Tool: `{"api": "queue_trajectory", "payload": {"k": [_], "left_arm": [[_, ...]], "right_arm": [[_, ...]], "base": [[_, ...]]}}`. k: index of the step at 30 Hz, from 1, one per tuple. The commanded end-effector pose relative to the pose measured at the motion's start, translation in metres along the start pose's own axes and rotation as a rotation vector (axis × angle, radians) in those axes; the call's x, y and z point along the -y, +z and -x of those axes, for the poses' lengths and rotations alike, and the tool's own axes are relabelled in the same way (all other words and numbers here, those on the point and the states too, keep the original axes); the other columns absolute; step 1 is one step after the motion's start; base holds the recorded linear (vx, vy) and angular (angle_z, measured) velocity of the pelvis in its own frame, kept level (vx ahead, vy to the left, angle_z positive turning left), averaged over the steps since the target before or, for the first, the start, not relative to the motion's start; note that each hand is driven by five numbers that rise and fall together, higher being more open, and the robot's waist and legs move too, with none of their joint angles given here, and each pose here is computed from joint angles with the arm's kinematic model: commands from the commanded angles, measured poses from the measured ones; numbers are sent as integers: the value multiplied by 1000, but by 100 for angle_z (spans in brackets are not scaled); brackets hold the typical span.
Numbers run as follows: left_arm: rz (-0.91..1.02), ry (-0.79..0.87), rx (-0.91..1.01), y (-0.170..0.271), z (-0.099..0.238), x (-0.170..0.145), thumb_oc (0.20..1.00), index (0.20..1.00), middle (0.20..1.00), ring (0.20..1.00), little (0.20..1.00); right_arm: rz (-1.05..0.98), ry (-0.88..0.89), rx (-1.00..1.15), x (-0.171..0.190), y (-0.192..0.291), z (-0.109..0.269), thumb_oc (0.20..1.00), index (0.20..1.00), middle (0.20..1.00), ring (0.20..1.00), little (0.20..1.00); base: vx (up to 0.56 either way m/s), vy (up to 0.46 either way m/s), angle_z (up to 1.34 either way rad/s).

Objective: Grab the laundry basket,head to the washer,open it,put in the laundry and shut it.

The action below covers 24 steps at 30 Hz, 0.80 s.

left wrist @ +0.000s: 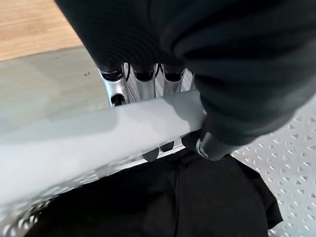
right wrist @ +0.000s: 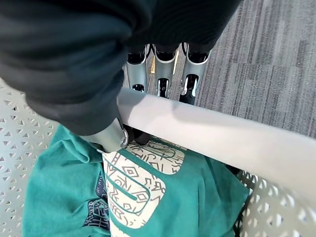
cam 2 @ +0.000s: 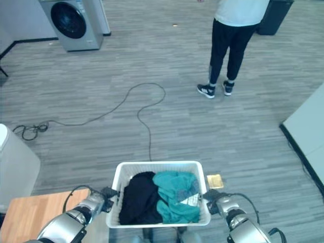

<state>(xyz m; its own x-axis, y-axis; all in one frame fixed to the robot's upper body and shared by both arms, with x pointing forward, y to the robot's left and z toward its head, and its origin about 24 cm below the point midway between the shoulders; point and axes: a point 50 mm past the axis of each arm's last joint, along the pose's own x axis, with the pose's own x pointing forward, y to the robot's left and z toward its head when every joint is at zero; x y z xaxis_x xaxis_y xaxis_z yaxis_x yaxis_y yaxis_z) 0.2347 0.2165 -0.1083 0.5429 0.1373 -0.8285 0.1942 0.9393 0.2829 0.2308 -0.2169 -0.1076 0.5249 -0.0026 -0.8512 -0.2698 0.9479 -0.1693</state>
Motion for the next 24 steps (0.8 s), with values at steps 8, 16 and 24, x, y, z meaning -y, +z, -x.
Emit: {"api": "queue_trajectory", "payload": {"k": [8, 16, 24], "left_arm": [[91, -98, 166, 65, 3, 28, 200, 200, 200, 200, 200], [-11, -113, 200, 80, 6, 30, 200, 200, 200, 200, 200], [-1, -134, 187, 71, 5, 35, 200, 200, 200, 200, 200]], "right_arm": [[-137, 39, 87, -4, 30, -2, 200, 200, 200, 200, 200], [-167, 32, 101, -1, 27, -1, 200, 200, 200, 200, 200], [-159, 26, 89, 4, 19, 1, 200, 200, 200, 200, 200]], "base": [[72, 127, 9], [200, 121, 17], [342, -70, 17]]}}
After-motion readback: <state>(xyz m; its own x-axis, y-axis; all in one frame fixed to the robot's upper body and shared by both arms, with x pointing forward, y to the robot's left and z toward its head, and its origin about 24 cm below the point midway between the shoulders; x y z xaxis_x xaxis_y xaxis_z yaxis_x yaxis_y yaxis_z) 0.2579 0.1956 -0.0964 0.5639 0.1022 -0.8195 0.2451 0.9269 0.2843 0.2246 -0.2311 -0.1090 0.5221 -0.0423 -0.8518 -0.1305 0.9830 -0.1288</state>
